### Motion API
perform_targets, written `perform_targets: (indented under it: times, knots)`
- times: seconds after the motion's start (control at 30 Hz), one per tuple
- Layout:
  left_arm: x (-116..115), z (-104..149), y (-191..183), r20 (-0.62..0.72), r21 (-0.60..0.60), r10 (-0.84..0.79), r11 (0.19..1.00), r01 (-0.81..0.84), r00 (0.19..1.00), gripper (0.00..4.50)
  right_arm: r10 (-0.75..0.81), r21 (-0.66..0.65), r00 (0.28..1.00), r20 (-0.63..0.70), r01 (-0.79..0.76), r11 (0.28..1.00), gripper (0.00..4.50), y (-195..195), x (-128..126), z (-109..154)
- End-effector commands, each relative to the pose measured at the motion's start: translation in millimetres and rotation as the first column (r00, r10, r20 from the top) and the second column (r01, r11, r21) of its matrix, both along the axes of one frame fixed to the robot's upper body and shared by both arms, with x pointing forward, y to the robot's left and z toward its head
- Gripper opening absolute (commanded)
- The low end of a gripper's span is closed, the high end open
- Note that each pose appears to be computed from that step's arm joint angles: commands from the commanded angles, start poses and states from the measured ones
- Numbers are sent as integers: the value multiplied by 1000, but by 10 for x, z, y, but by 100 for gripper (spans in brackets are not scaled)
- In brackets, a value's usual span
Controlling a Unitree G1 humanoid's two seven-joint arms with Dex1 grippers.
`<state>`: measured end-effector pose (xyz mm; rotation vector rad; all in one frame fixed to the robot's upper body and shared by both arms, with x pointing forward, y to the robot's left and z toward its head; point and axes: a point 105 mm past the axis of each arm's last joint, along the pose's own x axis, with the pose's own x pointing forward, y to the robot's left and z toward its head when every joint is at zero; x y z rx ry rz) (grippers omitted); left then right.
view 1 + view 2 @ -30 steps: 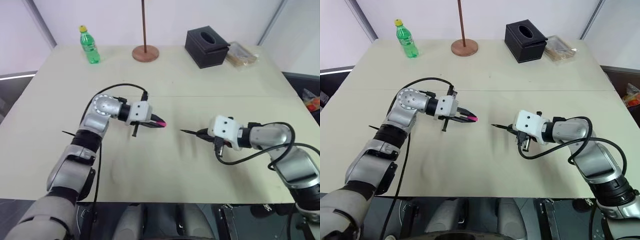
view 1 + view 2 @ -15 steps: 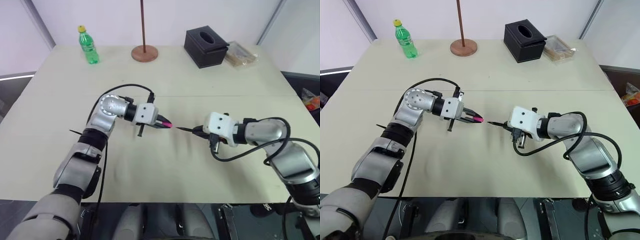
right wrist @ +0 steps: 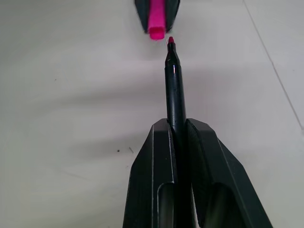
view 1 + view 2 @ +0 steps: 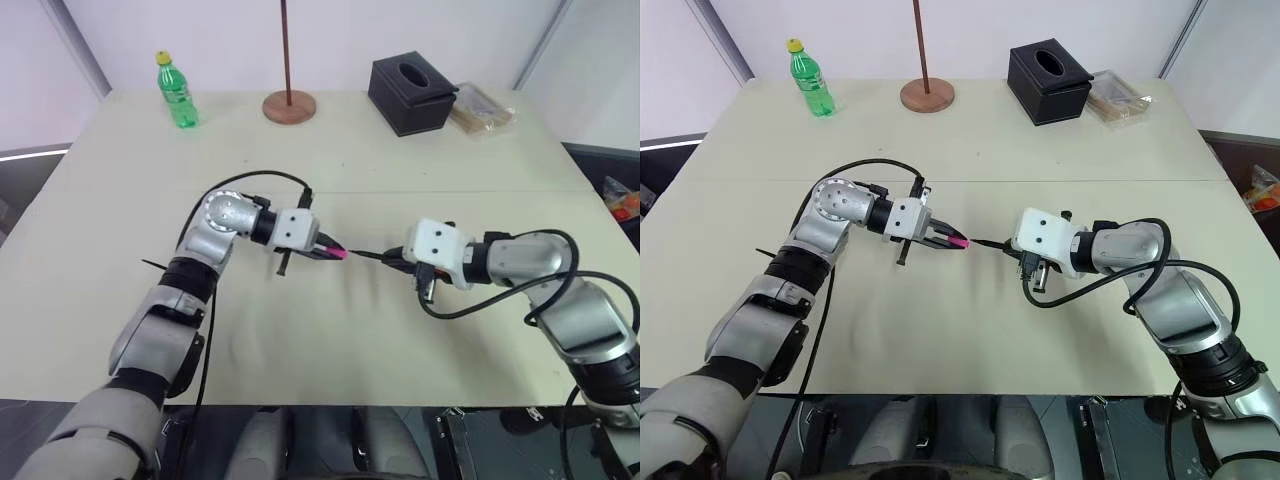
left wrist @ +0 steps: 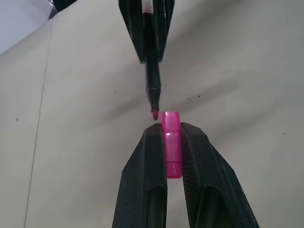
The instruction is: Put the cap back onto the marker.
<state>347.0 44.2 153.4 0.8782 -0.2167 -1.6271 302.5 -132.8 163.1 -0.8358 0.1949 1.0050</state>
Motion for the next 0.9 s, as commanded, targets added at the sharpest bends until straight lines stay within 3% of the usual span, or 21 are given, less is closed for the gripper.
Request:
perform_targets:
  times: [0.03,0.9]
  knots:
    - [37,53,7,32,12,11,1000,-11,999,0,30,7,998,55,-30,1000,4,72,-26,139]
    - [89,159,21,41,-40,49,998,-47,998,0,33,6,998,50,-33,999,4,91,-36,90]
